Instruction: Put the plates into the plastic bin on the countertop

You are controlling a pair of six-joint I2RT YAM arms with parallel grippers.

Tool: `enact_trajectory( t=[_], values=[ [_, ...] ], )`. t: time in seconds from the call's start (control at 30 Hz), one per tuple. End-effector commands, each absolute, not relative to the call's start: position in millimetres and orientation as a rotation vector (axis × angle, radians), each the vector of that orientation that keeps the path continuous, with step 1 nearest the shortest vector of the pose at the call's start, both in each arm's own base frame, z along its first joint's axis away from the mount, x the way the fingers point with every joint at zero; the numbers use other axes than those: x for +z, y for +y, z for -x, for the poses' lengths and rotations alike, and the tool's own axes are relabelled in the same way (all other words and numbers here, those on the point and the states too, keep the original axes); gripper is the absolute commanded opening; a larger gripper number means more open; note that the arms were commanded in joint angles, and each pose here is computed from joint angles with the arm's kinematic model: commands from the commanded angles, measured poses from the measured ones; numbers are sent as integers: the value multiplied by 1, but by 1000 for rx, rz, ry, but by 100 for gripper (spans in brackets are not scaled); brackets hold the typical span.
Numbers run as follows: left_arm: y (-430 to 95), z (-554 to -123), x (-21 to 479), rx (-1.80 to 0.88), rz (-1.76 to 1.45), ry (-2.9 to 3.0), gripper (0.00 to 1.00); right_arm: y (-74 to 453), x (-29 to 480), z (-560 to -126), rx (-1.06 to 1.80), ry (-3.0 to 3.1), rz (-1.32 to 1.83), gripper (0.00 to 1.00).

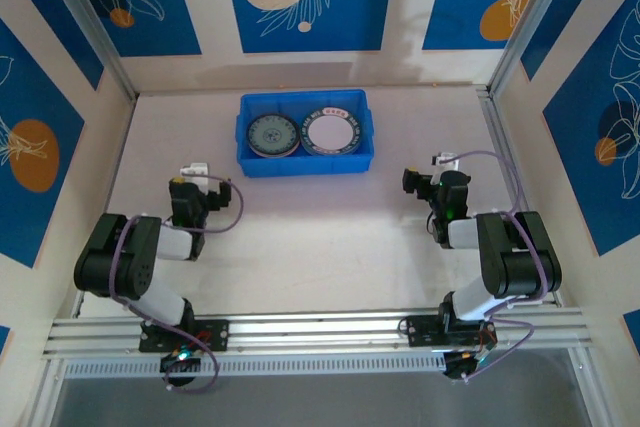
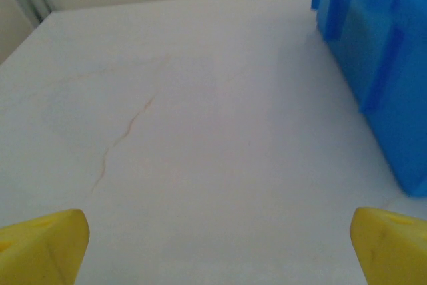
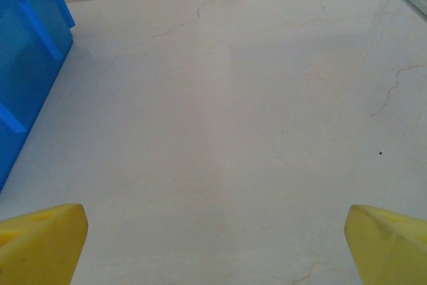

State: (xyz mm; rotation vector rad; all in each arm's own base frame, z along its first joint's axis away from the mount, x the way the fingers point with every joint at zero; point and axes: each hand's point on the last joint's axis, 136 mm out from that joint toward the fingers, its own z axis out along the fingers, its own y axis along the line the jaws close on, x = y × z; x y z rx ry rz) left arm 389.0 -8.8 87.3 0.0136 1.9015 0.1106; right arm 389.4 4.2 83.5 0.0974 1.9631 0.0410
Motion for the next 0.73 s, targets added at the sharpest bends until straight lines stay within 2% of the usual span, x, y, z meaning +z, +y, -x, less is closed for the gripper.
enact_trajectory(
  t=[0.0, 0.7],
  values=[
    [-10, -394, 92, 94, -37, 1899, 100, 10, 95, -396, 75, 1931, -88, 99],
    [-9, -395, 93, 98, -35, 1892, 100, 23, 94, -397, 178, 1952, 0, 99]
  ],
)
